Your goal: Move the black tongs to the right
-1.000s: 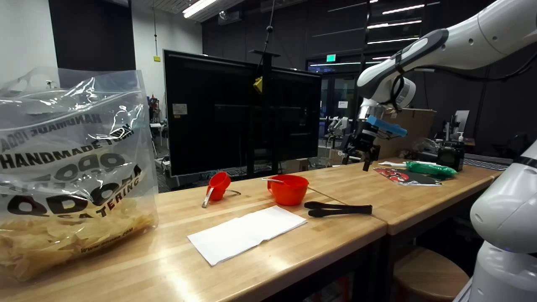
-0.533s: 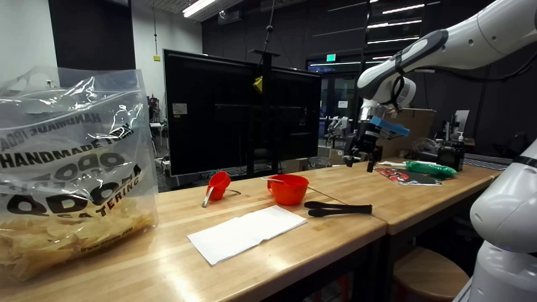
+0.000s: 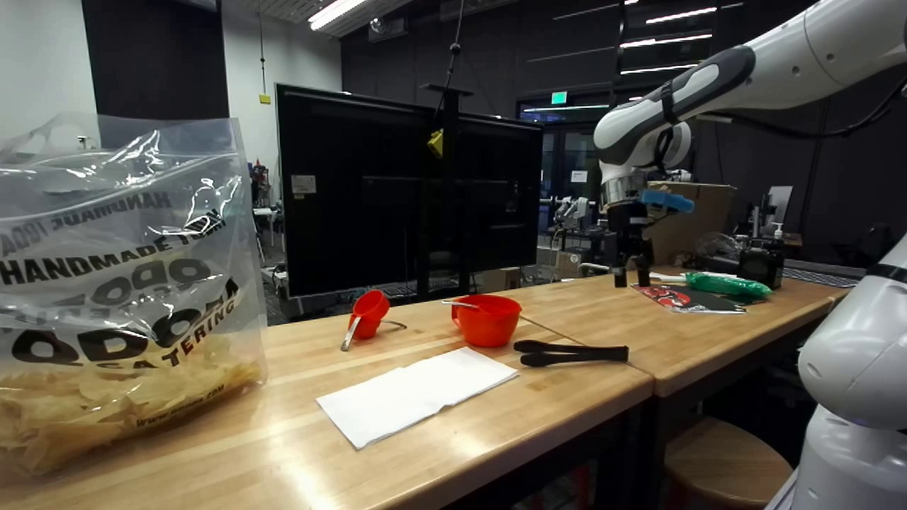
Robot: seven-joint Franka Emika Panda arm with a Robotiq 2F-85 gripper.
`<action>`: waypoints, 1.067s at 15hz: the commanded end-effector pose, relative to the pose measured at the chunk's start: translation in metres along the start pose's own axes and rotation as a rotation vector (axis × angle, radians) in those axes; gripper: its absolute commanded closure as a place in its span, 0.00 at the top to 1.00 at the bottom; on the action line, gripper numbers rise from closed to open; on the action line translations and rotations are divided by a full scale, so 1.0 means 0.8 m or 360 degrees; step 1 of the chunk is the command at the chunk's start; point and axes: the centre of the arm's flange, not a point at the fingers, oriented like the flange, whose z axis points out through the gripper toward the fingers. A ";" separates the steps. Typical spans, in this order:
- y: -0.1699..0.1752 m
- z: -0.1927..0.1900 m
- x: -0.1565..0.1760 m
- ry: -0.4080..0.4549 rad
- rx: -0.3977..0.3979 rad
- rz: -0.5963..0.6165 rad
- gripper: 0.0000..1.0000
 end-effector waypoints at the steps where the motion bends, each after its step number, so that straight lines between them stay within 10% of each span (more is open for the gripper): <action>1: -0.035 0.013 0.020 -0.0077 -0.0169 -0.0259 1.00; 11: -0.142 0.044 0.082 0.0024 -0.0771 -0.0804 1.00; 16: -0.154 0.016 0.051 0.0349 -0.0674 -0.0750 1.00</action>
